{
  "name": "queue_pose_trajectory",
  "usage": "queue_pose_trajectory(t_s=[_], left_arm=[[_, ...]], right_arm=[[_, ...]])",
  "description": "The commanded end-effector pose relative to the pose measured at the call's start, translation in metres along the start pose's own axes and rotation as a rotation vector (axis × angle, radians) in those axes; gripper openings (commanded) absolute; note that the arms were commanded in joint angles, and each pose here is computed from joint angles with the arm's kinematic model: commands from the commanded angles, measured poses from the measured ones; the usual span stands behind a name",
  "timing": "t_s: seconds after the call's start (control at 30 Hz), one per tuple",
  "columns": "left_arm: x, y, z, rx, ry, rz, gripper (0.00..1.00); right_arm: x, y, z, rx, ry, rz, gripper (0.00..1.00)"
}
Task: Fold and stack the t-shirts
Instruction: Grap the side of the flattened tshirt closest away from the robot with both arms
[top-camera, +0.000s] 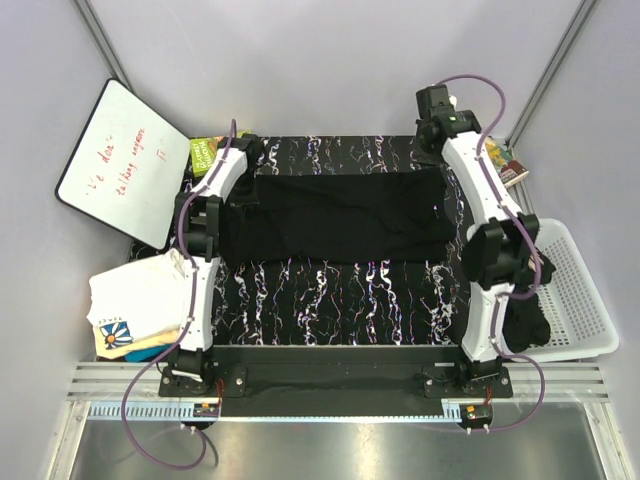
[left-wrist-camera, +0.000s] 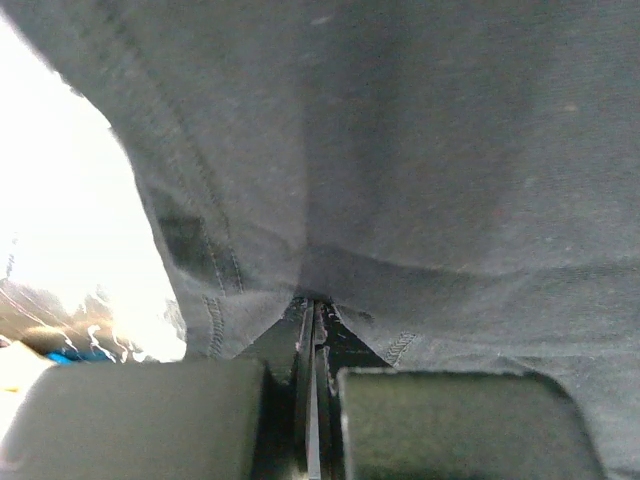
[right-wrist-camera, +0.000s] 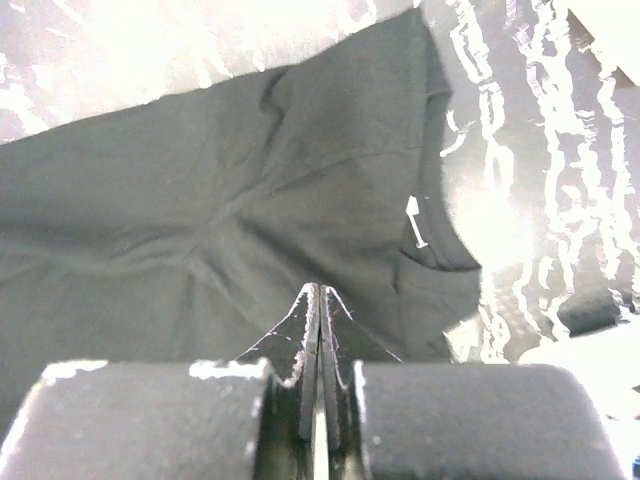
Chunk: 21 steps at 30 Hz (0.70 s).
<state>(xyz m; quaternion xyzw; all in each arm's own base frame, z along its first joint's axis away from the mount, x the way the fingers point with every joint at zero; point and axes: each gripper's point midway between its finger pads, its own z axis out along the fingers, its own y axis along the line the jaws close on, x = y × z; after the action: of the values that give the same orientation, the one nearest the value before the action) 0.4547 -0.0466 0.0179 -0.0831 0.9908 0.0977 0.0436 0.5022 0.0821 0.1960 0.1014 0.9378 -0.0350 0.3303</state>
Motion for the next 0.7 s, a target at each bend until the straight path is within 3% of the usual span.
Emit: queue_pose_trajectory(t_s=[0.0, 0.13, 0.17, 0.23, 0.27, 0.3, 0.33, 0.4, 0.67], left_arm=[[-0.027, 0.006, 0.009, 0.034, -0.055, -0.079, 0.0], [-0.038, 0.007, -0.03, 0.116, -0.133, -0.079, 0.0], [-0.035, 0.01, -0.053, 0.143, -0.164, -0.066, 0.16], [-0.033, 0.014, -0.074, 0.163, -0.203, -0.057, 0.44], [-0.024, 0.021, -0.092, 0.168, -0.222, -0.054, 0.74], [-0.018, 0.024, -0.099, 0.168, -0.229, -0.056, 0.83], [-0.013, 0.027, -0.105, 0.171, -0.234, -0.06, 0.91], [0.008, 0.033, -0.115, 0.19, -0.22, -0.067, 0.96], [0.086, 0.028, -0.094, 0.273, -0.069, -0.12, 0.97]], right_arm=[[0.006, -0.011, -0.04, -0.036, -0.019, -0.032, 0.05], [0.038, -0.013, -0.049, -0.084, 0.065, -0.066, 0.12], [0.054, -0.013, -0.047, -0.095, 0.112, -0.063, 0.28], [0.067, -0.016, -0.058, -0.113, 0.133, -0.054, 0.39], [0.087, -0.018, -0.056, -0.113, 0.184, -0.045, 0.49], [0.092, -0.02, -0.063, -0.121, 0.184, -0.033, 0.6], [0.101, -0.021, -0.065, -0.124, 0.204, -0.026, 0.61], [0.126, -0.024, -0.067, -0.134, 0.26, -0.01, 0.62], [0.208, -0.023, -0.07, -0.192, 0.459, 0.084, 0.6]])
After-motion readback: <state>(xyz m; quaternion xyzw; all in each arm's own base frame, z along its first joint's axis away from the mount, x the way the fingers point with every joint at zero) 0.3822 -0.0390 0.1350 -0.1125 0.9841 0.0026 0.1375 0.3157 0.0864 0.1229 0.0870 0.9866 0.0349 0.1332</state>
